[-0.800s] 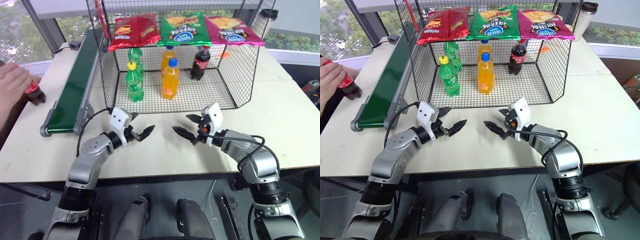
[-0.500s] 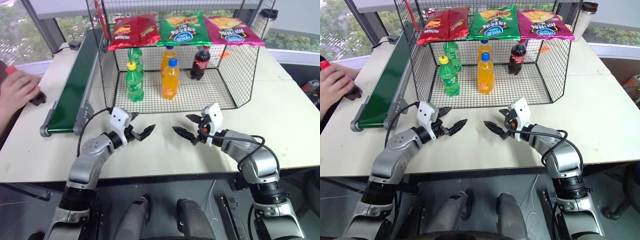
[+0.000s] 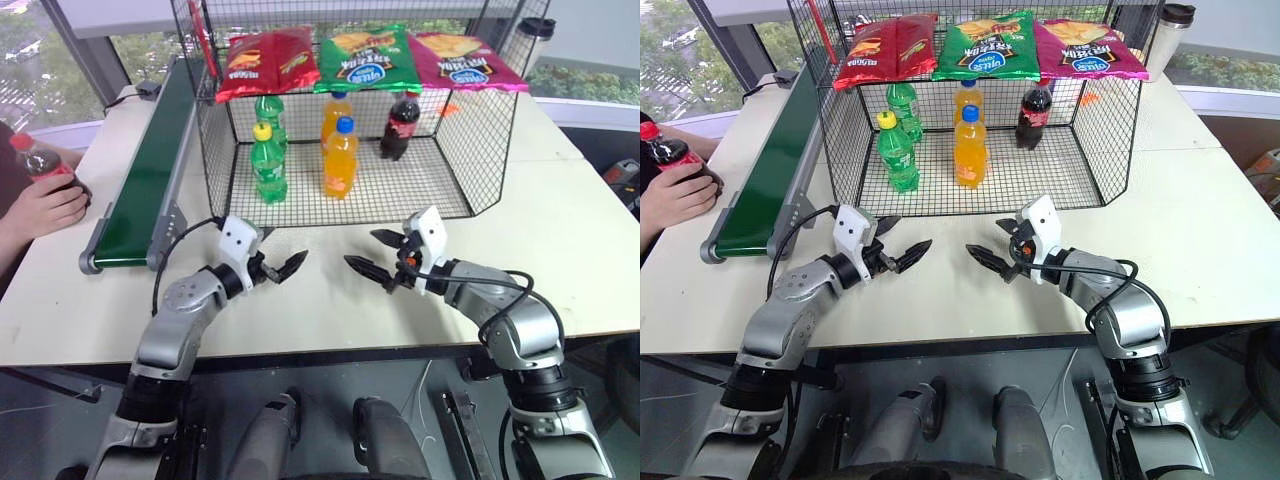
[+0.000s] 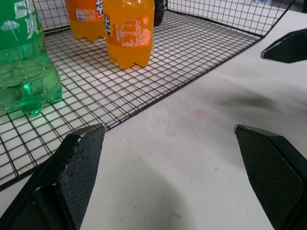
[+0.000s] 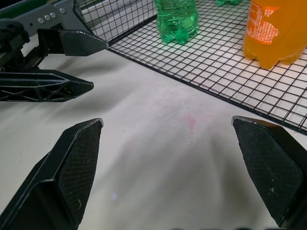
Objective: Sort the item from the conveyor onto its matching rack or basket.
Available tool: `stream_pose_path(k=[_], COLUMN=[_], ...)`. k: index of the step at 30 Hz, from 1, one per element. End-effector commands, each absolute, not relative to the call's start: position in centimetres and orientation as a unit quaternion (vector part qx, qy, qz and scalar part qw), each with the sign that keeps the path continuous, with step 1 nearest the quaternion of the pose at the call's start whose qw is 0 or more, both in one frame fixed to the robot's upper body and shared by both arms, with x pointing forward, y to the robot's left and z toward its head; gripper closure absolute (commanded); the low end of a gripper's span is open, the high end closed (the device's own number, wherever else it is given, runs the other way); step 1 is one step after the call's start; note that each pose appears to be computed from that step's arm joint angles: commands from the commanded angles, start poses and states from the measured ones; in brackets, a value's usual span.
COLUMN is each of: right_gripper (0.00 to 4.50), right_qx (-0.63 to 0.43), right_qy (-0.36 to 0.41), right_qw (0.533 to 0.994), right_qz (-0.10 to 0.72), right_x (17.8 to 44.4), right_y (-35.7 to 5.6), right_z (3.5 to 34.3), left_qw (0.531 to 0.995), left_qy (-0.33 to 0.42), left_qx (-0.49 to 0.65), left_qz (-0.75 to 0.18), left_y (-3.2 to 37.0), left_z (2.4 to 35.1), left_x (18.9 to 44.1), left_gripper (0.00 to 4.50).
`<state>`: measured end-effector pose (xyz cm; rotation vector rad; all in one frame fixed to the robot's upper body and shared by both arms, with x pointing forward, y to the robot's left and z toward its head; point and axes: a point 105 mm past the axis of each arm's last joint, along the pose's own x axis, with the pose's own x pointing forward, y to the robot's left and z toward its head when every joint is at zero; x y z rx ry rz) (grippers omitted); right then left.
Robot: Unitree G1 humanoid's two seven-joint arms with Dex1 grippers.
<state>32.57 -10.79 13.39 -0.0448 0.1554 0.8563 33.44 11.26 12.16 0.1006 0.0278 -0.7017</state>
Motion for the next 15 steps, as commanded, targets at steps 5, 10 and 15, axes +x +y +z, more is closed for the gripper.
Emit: stream_pose_path(k=[5, 10, 15], right_gripper=[0.04, 0.04, 0.04], right_qx=[-0.036, -0.034, -0.035], right_qy=[0.050, 0.049, 0.049], right_qw=[0.901, 0.899, 0.896], right_qz=[0.430, 0.435, 0.440], right_x=[31.80, 31.69, 31.49], right_y=[-10.46, -10.21, -10.20], right_z=[14.68, 14.83, 14.87], left_qw=[0.933, 0.931, 0.931], left_qy=[-0.014, -0.016, -0.016], left_qx=[0.058, 0.061, 0.062], left_qz=[-0.354, -0.358, -0.360], left_y=[10.70, 10.49, 10.43], left_z=[13.26, 13.24, 13.18], left_x=[32.91, 32.83, 32.75], left_gripper=[0.00, 0.00, 0.00])
